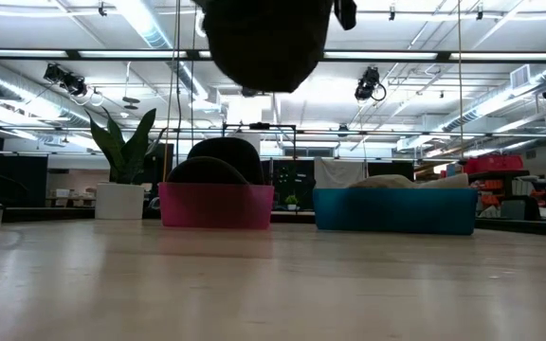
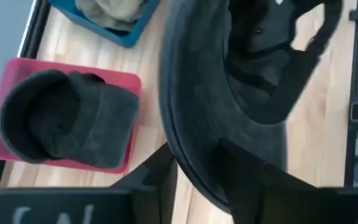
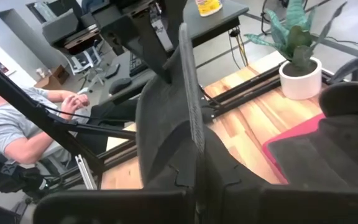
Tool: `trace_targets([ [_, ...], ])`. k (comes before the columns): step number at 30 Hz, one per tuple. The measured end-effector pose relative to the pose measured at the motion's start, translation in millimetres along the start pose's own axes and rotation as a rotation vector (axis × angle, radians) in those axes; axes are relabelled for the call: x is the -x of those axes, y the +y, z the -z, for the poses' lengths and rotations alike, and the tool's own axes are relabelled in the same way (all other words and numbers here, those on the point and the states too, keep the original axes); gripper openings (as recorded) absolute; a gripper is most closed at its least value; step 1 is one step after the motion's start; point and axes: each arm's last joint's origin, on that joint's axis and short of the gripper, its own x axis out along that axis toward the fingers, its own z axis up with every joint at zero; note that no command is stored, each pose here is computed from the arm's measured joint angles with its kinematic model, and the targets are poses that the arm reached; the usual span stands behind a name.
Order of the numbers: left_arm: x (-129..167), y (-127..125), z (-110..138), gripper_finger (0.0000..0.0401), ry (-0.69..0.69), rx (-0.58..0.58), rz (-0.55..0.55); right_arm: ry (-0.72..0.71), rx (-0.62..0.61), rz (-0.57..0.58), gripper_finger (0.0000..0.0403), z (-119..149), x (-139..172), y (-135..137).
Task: Pick & Place hat
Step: Stack the black cap on top of the black cap on the blue bin
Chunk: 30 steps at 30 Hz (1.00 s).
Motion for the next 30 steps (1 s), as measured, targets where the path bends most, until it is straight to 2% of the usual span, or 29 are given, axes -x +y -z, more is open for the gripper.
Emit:
trace_targets([
  [9,12.6,-0.6,-13.3,0.0173,-0.215,0.072,0.037,-0.091,0.01,0.019,0.0004,-13.2,21.6,5.0],
  [15,14.4,6.8,-25.0,0.0179,-0.312,0.178,0.13,-0.146,0.027,0.023,0.0004,-18.2,23.9,6.8],
  [20,18.8,13.1,-28.2,0.0132,-0.363,0.206,0.157,-0.154,0.047,0.049,0.0004,-18.3,24.2,6.1],
  [26,23.6,16.8,-24.3,0.002,-0.365,0.202,0.146,-0.162,0.057,0.046,0.0004,-19.1,24.3,6.5],
  [30,23.1,16.9,-24.1,0.0014,-0.361,0.187,0.141,-0.156,0.049,0.039,0.0028,-18.9,24.1,6.5],
])
